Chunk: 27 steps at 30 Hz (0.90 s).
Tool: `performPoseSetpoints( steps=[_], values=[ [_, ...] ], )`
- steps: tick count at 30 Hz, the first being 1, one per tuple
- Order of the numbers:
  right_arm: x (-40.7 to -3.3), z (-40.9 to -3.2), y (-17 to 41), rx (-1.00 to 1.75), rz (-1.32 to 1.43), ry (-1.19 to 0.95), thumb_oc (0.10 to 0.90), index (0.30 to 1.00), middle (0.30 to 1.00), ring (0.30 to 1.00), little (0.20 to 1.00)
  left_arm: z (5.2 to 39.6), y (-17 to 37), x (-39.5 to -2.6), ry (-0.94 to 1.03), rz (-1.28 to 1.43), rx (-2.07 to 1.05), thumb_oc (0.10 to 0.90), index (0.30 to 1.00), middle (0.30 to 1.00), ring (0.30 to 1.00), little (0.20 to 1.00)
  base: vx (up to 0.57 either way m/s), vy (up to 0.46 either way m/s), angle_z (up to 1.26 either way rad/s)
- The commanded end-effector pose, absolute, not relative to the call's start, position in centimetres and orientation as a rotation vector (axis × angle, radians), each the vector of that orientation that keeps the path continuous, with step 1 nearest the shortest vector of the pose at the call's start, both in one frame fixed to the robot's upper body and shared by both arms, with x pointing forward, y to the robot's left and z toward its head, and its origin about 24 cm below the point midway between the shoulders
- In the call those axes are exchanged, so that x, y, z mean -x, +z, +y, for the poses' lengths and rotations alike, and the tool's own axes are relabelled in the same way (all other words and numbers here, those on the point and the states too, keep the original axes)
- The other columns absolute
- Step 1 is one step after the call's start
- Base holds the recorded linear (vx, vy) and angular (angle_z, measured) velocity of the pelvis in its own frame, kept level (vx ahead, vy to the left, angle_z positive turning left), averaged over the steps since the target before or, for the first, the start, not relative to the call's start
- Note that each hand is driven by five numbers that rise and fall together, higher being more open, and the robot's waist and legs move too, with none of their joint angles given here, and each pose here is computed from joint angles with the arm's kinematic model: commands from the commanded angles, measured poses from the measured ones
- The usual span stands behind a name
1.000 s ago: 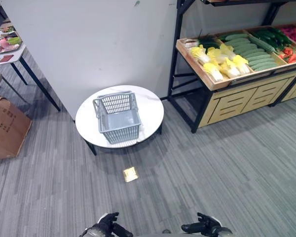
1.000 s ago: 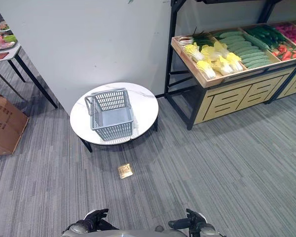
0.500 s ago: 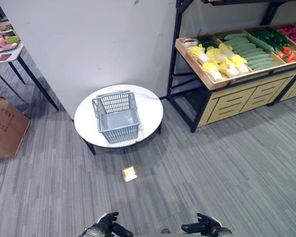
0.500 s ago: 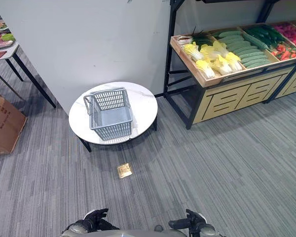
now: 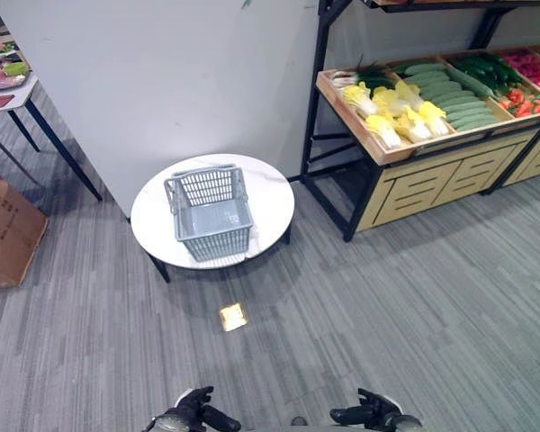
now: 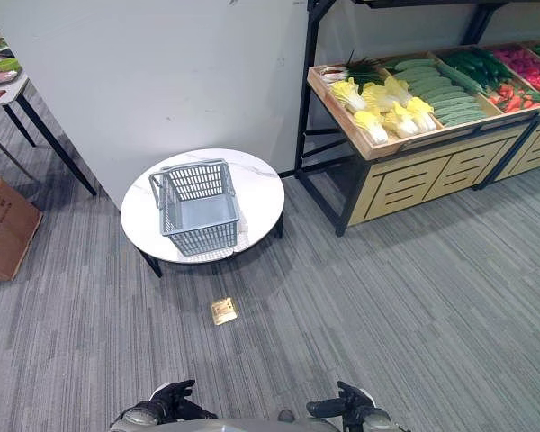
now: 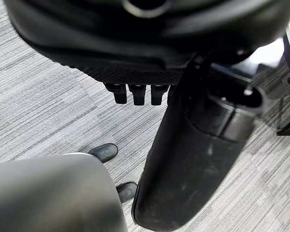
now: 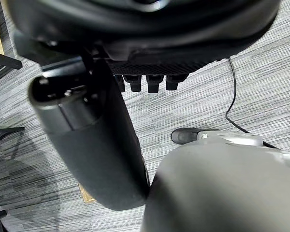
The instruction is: Get the vegetables into the basket
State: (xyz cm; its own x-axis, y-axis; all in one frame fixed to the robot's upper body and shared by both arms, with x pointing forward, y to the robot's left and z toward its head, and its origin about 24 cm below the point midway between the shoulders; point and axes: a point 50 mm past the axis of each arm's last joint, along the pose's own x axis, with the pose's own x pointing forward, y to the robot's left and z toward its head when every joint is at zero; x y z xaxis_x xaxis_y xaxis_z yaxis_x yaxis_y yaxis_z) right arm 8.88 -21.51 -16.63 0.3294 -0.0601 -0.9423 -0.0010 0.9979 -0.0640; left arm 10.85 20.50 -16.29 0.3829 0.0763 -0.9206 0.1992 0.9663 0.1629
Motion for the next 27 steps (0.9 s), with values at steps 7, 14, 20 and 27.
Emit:
performPoseSetpoints(
  steps=[7,14,20,27],
  values=[
    [-8.6,-22.5,-16.6,0.13,1.285,-0.014,0.9,1.0,1.0,1.0,1.0,20.1,-16.0,-12.3,-0.074,1.14,-0.244,0.9,1.0,1.0,1.0,1.0,0.03,0.076,-0.06],
    [-10.1,-22.5,-16.3,0.126,1.24,-0.019,0.9,1.0,1.0,1.0,1.0,20.6,-15.7,-13.0,-0.046,1.114,-0.237,0.9,1.0,1.0,1.0,1.0,0.03,0.134,-0.13],
    [-11.3,-22.1,-15.9,0.084,1.168,-0.038,0.9,1.0,1.0,1.0,1.0,21.1,-15.5,-13.2,-0.038,1.11,-0.254,0.9,1.0,1.0,1.0,1.0,0.03,0.122,-0.15],
    [-11.0,-21.8,-16.0,0.089,1.18,-0.009,0.9,1.0,1.0,1.0,1.0,21.6,-15.5,-13.0,-0.041,1.121,-0.287,0.9,1.0,1.0,1.0,1.0,0.08,0.01,0.12]
  ],
)
